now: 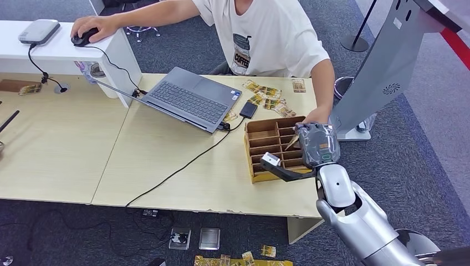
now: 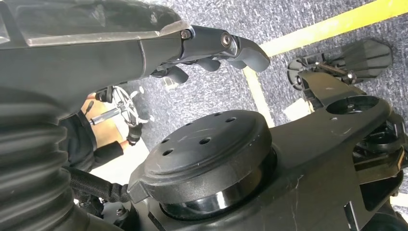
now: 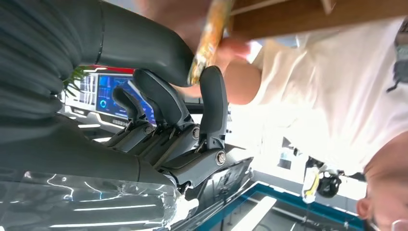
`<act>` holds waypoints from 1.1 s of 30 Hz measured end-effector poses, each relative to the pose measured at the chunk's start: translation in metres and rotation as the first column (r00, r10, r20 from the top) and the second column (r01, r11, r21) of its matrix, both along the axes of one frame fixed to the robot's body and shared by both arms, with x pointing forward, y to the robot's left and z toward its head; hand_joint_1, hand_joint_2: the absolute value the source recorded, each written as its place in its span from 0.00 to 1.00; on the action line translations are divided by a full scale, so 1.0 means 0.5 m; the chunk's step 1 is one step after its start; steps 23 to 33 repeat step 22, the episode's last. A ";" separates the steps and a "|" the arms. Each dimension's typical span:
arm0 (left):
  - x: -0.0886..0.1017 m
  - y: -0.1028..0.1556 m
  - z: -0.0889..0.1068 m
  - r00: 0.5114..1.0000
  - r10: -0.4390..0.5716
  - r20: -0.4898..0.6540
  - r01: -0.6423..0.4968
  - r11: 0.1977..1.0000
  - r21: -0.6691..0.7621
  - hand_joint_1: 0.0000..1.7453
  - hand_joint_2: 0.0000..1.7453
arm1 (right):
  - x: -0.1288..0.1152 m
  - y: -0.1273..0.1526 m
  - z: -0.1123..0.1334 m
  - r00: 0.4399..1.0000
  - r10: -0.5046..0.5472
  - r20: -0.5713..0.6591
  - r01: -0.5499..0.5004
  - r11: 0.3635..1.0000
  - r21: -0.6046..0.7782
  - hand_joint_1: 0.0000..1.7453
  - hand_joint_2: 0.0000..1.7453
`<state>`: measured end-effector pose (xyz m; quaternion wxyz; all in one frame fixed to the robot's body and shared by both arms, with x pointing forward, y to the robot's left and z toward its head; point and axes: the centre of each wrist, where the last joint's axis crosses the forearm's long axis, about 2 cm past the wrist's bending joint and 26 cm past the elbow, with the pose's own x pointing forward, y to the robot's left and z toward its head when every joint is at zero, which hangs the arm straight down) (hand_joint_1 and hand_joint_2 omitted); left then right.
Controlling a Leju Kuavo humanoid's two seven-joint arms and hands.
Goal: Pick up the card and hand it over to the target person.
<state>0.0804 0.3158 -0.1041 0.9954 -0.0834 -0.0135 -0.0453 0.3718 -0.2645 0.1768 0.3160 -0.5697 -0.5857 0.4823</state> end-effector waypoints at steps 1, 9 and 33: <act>0.000 0.000 0.000 1.000 0.001 0.000 -0.001 1.000 0.000 0.00 1.00 | 0.001 0.001 0.003 1.000 0.001 0.004 -0.001 1.000 0.001 0.90 1.00; 0.000 0.003 0.000 1.000 0.020 -0.004 -0.020 1.000 -0.004 0.00 1.00 | 0.003 0.021 0.007 1.000 0.017 0.015 -0.017 1.000 0.003 0.90 1.00; 0.000 0.000 0.000 1.000 0.028 -0.004 -0.028 1.000 -0.006 0.00 1.00 | 0.001 0.027 -0.003 1.000 0.013 0.004 -0.013 1.000 0.007 0.00 1.00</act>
